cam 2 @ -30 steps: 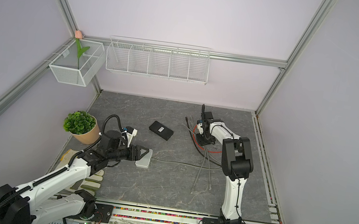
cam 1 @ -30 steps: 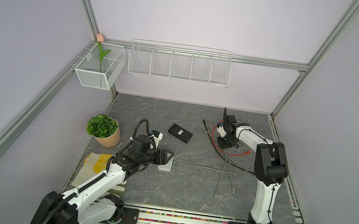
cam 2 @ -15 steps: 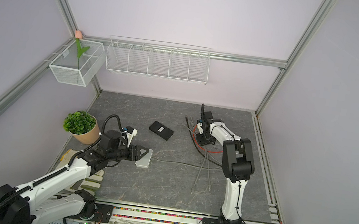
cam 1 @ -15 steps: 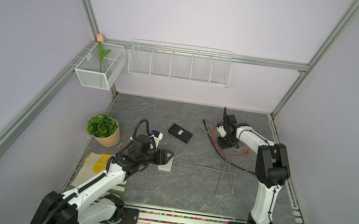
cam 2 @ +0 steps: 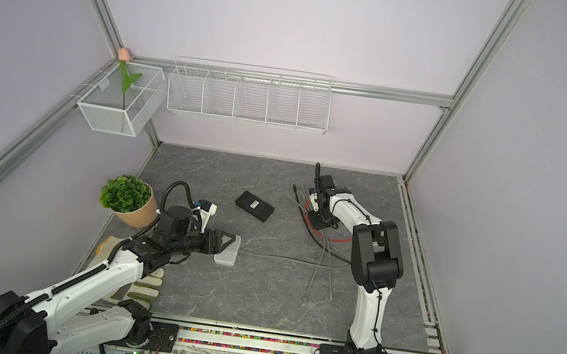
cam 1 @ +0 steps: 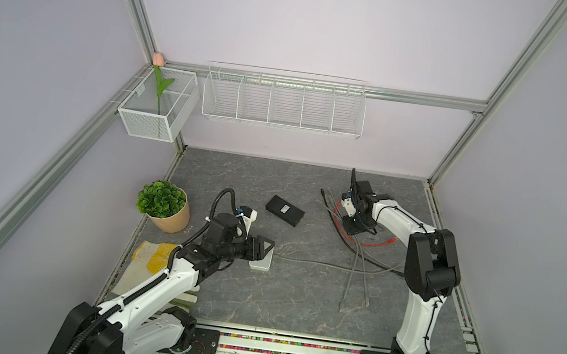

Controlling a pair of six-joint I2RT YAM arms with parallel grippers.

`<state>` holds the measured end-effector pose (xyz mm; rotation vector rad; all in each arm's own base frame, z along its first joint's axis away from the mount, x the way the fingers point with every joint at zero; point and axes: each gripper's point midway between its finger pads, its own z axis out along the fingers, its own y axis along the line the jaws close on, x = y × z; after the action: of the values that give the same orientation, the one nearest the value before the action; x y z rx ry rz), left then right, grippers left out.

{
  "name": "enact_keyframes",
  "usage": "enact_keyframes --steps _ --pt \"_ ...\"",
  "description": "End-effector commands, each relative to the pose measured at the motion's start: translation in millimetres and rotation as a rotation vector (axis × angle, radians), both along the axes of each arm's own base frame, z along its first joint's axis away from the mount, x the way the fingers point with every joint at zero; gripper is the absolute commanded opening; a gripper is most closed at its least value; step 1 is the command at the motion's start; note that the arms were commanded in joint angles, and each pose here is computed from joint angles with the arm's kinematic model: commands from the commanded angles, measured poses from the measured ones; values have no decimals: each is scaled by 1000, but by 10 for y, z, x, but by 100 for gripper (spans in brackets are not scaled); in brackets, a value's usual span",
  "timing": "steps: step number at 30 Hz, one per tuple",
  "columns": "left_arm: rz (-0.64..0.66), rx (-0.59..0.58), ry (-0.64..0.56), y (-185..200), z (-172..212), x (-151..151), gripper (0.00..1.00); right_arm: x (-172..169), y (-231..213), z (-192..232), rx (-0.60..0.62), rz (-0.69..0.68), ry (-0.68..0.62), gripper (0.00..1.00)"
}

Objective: Insert the plug into the switch port
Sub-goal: 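Close right gripper on the bundle of grey cables near the red cable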

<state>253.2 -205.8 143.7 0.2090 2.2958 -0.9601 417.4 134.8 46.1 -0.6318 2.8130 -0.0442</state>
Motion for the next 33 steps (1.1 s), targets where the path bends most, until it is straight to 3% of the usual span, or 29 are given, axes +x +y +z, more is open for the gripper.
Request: enact_keyframes --steps 1,22,33 --pt "-9 11 -10 7 -23 -28 65 -68 -11 8 -8 12 14 23" --pt "-8 13 -15 16 -18 -29 65 -67 -19 -187 -23 11 62 22" --pt "-7 16 -14 15 -20 -16 65 -74 3 -109 -19 16 46 16"
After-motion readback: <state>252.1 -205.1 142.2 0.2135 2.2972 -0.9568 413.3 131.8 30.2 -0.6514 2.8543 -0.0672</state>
